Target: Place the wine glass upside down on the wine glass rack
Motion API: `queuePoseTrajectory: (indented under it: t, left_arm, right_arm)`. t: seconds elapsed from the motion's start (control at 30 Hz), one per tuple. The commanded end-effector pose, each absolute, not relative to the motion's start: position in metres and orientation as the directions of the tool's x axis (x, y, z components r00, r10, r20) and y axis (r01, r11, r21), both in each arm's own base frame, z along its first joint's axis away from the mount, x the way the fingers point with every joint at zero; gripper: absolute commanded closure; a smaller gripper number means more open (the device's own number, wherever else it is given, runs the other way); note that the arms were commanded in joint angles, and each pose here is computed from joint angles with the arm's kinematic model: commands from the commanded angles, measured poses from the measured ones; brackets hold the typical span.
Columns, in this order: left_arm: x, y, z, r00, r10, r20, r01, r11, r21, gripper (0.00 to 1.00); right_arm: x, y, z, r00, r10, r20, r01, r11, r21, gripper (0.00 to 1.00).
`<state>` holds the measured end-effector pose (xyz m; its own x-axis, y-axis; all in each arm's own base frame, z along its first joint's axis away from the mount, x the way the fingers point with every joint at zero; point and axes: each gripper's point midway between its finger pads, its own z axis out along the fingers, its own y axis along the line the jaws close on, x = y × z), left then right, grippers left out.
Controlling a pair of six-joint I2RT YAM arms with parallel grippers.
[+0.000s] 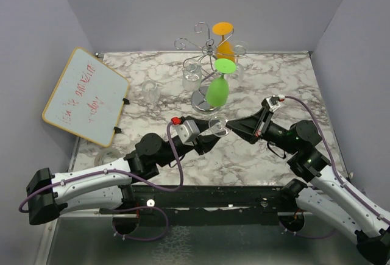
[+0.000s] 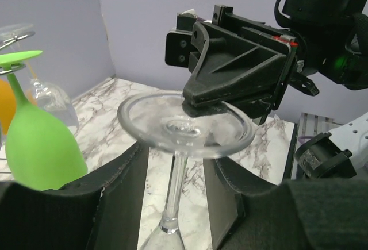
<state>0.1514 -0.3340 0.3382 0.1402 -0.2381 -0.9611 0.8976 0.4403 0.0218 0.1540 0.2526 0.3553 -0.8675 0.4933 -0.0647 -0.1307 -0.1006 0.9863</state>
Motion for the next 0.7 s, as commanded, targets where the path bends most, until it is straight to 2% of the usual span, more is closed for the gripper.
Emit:
queuePoseTrajectory:
  t: [0.0, 0.2, 0.27, 0.33, 0.4, 0.43, 0.5, 0.53, 0.57, 0.63, 0.67]
  left_arm:
    - [0.153, -0.337, 0.316, 0.089, -0.198, -0.976, 0.894, 0.448, -0.010, 0.57]
    - [0.155, -0.333, 0.292, 0.074, -0.118, -0.990, 0.888, 0.460, 0.012, 0.64]
    - [0.155, -0.334, 0.291, 0.077, -0.101, -0.992, 0.889, 0.458, 0.022, 0.71]
    - [0.153, -0.337, 0.295, 0.075, -0.092, -0.993, 0.896, 0.444, 0.027, 0.81]
    - [0.151, -0.340, 0.296, 0.073, -0.075, -0.995, 0.905, 0.424, 0.035, 0.97]
    - [0.151, -0.341, 0.296, 0.072, -0.066, -0.995, 0.906, 0.421, 0.038, 1.00]
    - [0.151, -0.341, 0.294, 0.072, -0.055, -0.996, 0.906, 0.420, 0.042, 1.00]
    - [0.151, -0.340, 0.294, 0.072, -0.054, -0.996, 0.904, 0.425, 0.042, 1.00]
    - [0.153, -0.339, 0.294, 0.071, -0.056, -0.996, 0.899, 0.436, 0.039, 1.00]
    - [0.158, -0.335, 0.295, 0.066, -0.059, -0.996, 0.883, 0.468, 0.031, 1.00]
    - [0.160, -0.332, 0.296, 0.065, -0.061, -0.996, 0.875, 0.483, 0.027, 1.00]
  right_arm:
    - [0.145, 0.246, 0.381, -0.862, 0.500, -0.083, -0.190, -0.165, 0.968, 0.99]
    - [0.145, 0.239, 0.390, -0.842, 0.532, -0.093, -0.212, -0.166, 0.963, 0.99]
    - [0.147, 0.240, 0.388, -0.841, 0.533, -0.097, -0.210, -0.155, 0.965, 0.99]
    - [0.148, 0.241, 0.386, -0.837, 0.537, -0.102, -0.207, -0.139, 0.968, 0.99]
    - [0.150, 0.241, 0.384, -0.833, 0.544, -0.104, -0.207, -0.132, 0.969, 0.99]
    - [0.151, 0.240, 0.384, -0.830, 0.548, -0.105, -0.209, -0.131, 0.969, 0.99]
    - [0.152, 0.241, 0.383, -0.826, 0.554, -0.107, -0.210, -0.125, 0.970, 0.99]
    - [0.154, 0.241, 0.382, -0.824, 0.556, -0.109, -0.208, -0.119, 0.971, 0.96]
    - [0.155, 0.241, 0.380, -0.822, 0.559, -0.109, -0.206, -0.112, 0.972, 0.87]
    - [0.158, 0.240, 0.378, -0.812, 0.573, -0.114, -0.205, -0.096, 0.974, 0.60]
    - [0.160, 0.239, 0.375, -0.802, 0.586, -0.114, -0.201, -0.085, 0.976, 0.51]
